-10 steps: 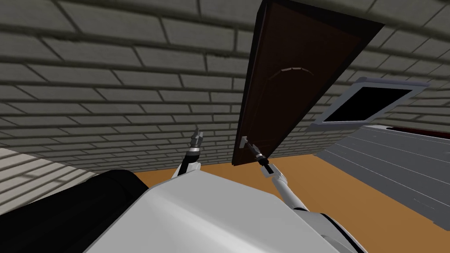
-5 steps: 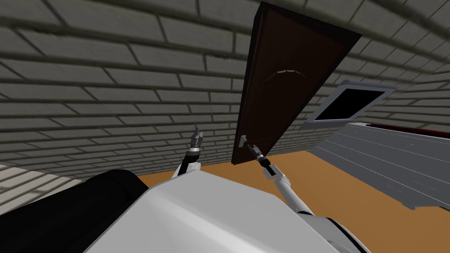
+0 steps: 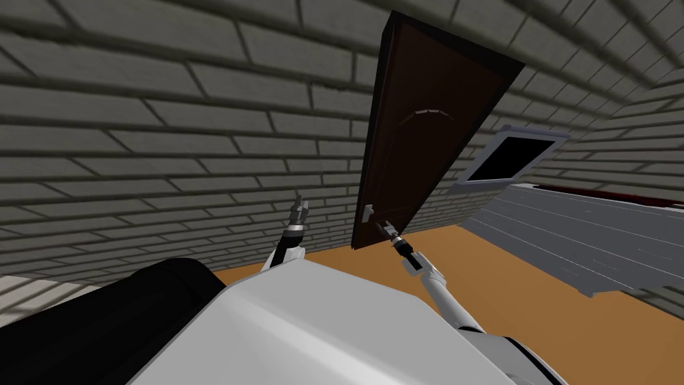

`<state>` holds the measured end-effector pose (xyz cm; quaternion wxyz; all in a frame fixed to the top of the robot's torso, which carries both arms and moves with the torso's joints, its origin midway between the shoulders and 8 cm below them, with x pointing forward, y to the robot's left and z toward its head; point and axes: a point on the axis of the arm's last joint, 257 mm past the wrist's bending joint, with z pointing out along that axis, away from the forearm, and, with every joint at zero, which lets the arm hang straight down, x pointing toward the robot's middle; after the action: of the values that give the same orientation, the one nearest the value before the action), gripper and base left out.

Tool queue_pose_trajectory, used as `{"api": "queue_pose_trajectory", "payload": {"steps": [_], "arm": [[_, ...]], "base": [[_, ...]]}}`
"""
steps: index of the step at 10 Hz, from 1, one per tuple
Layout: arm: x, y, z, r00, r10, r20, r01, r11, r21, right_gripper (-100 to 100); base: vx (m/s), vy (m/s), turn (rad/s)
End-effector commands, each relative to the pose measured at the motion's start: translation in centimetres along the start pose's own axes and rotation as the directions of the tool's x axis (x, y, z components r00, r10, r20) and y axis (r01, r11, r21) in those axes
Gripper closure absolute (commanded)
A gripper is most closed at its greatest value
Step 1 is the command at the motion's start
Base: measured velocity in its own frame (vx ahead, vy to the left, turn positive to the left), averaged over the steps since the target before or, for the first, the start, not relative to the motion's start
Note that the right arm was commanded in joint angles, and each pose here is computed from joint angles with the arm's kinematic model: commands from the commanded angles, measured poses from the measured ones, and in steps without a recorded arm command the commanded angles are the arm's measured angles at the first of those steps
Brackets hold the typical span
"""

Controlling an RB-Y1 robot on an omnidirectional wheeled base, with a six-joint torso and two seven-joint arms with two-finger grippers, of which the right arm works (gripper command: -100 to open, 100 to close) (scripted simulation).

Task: Pull the door open

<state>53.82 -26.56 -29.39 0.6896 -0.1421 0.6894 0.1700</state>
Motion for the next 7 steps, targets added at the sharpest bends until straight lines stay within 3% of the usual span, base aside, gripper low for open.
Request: {"api": "queue_pose_trajectory", "payload": {"steps": [1,3,7], "arm": [[0.00,0.00,0.00,1.000,0.000,0.000,0.000,1.000,0.000,-100],[0.07,-0.01,0.15,1.000,-0.005,0.000,0.005,1.000,0.007,-100],[0.19,-0.06,0.55,1.000,-0.007,0.001,0.007,1.000,0.024,-100]], "base": [[-0.010,0.013,-0.012],[0.116,0.045,0.033],[0.206,0.082,0.044]]}}
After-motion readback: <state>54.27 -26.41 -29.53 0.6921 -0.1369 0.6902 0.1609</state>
